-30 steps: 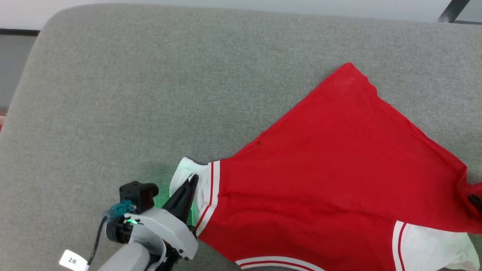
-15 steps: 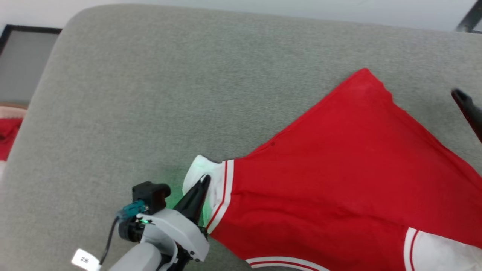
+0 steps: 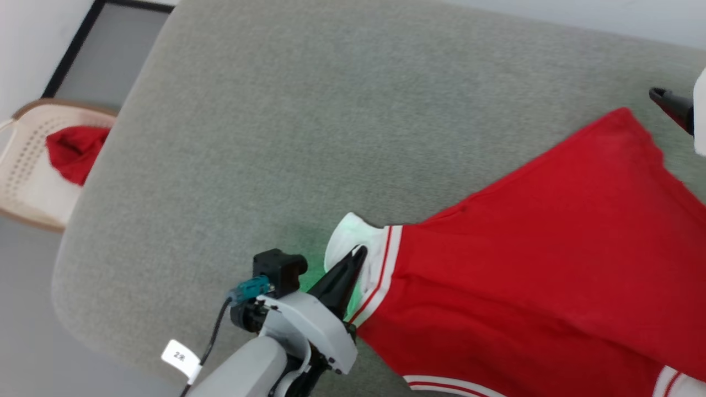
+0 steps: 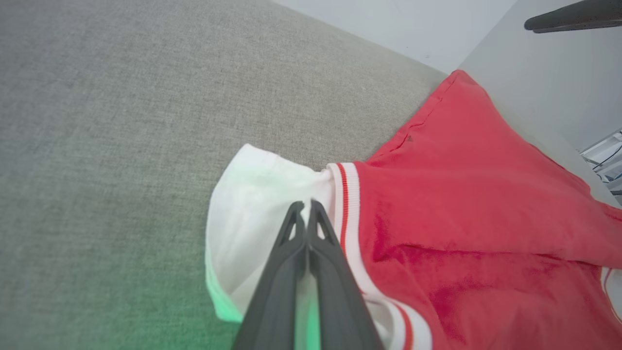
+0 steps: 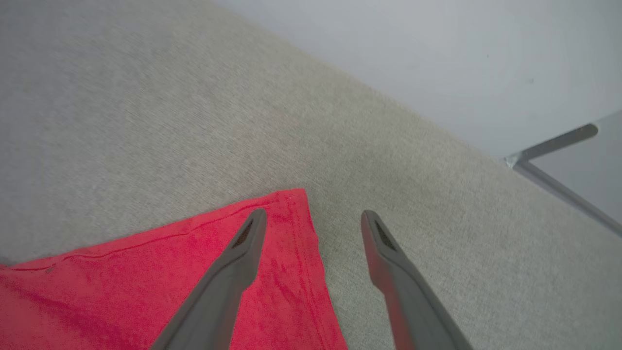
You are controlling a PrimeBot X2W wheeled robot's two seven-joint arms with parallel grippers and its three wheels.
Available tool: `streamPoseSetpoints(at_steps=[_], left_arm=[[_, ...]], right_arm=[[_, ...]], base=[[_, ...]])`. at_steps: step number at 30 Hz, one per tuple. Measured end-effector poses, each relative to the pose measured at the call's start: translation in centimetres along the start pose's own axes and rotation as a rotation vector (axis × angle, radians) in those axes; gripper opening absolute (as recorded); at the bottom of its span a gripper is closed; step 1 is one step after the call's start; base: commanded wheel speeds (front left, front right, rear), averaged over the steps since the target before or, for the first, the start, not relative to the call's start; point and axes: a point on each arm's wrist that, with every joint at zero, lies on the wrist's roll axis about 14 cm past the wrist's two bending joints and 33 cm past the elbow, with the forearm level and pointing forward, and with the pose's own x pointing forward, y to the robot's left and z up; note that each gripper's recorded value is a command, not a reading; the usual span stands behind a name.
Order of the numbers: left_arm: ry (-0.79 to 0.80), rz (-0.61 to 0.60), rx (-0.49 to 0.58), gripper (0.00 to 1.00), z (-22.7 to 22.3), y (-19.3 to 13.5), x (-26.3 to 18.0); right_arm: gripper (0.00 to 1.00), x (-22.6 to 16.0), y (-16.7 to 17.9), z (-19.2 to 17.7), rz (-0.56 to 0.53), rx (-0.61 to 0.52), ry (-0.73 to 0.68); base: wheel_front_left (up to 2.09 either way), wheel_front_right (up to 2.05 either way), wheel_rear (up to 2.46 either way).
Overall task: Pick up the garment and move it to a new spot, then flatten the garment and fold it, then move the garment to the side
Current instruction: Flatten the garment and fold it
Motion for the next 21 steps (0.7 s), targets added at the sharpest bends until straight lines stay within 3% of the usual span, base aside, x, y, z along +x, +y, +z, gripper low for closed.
streamPoseSetpoints(at_steps=[7,15,16,17,18,19,21], left_arm=[[0.002,0.021,-0.016,0.0,-0.5,0.5,0.3],[0.016,0.051,-0.027,0.0,-1.2,1.6,0.6],[0.018,0.057,-0.028,0.0,-1.4,1.8,0.6],[0.02,0.062,-0.029,0.0,-1.5,1.9,0.6],[0.02,0.065,-0.03,0.0,-1.5,2.0,0.6],[0.021,0.064,-0.032,0.0,-1.6,2.0,0.6],[0.022,0.068,-0.034,0.0,-1.6,2.1,0.6]], right_arm=[[1.0,3.8,0.1,-3.9,0.009,0.014,0.359],[1.0,5.7,0.0,-7.6,-0.017,0.015,0.624],[0.95,5.7,-0.3,-8.0,-0.028,0.02,0.656],[0.49,5.7,-0.7,-8.5,-0.046,0.025,0.691],[0.3,5.6,-1.0,-8.6,-0.059,0.027,0.717],[0.05,5.6,-1.2,-8.6,-0.069,0.031,0.727],[0.0,5.8,-1.3,-8.7,-0.077,0.05,0.733]], base=[[0.0,0.0,0.0],[0.0,0.0,0.0],[0.0,0.0,0.0],[0.0,0.0,0.0],[0.0,0.0,0.0],[0.0,0.0,0.0],[0.0,0.0,0.0]])
